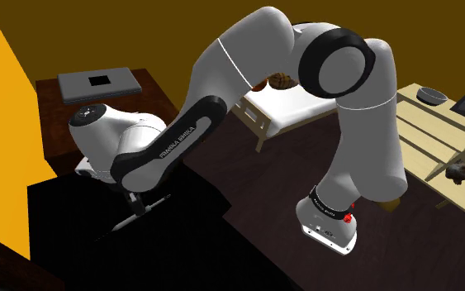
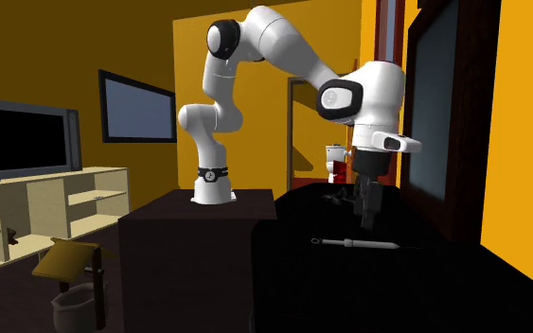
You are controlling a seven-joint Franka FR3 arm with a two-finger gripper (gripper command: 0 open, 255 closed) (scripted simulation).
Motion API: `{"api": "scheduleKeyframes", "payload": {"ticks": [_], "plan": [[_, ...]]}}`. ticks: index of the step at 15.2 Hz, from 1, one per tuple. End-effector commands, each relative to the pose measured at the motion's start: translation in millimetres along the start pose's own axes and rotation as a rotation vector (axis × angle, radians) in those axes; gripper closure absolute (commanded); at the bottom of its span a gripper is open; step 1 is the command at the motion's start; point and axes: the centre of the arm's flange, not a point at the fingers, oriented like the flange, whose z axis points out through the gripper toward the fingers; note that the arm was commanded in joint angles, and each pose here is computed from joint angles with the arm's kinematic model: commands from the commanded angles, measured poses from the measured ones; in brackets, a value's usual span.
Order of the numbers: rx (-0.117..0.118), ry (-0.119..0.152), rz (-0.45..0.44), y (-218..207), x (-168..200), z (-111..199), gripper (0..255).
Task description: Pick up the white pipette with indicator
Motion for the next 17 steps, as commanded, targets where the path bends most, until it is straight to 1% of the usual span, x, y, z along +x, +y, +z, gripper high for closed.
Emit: {"api": "scheduleKeyframes", "payload": {"ticks": [1,8,11,12,17], "plan": [[-0.002,-0.003,-0.059,-11,19,16,0],[-0.002,-0.003,-0.059,-10,22,53,0],[-0.002,-0.003,-0.059,-10,23,56,0],[-0.002,-0.003,-0.059,-9,22,56,255],[-0.002,-0.003,-0.059,-9,21,57,255]]}}
